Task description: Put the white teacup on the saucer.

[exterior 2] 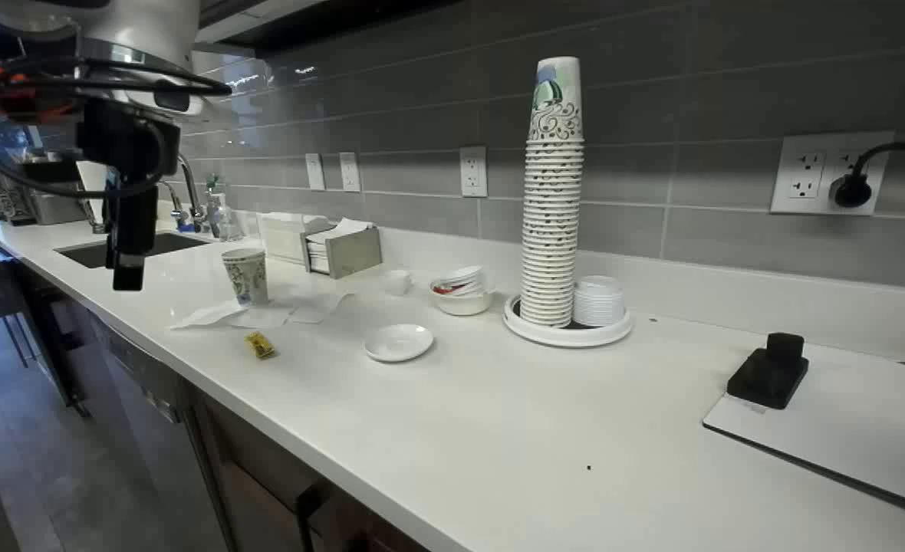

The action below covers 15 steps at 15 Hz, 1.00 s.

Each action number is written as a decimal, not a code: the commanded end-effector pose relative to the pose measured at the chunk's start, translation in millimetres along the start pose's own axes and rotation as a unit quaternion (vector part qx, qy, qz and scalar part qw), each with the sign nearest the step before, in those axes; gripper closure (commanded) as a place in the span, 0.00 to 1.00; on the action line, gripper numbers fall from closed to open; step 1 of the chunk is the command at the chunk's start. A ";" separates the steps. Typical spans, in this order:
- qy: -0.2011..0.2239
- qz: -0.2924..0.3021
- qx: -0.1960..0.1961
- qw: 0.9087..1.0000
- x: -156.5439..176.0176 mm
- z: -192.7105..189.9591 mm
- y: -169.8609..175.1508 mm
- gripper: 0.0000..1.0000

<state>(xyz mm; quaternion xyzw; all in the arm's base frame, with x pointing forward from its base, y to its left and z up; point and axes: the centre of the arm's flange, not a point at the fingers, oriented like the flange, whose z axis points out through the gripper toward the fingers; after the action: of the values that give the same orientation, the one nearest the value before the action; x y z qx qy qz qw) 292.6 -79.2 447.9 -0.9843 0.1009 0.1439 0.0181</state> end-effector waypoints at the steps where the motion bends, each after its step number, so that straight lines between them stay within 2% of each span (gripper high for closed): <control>1: 0.000 0.000 0.000 1.000 0.0 0.0 0.0 0.00; 5: 0.000 0.000 0.000 1.000 0.0 0.0 0.0 0.00; 9: 0.083 -0.039 -0.039 0.995 63.2 -8.5 -41.4 0.00; 12: 0.161 -0.069 -0.048 0.983 121.0 -17.6 -86.1 0.00; 15: 0.210 -0.068 -0.034 0.975 177.2 -29.2 -114.6 0.00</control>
<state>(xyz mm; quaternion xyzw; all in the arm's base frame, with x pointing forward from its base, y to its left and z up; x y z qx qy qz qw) 417.2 -10.5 430.2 -0.9986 0.0201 -0.0406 -0.0279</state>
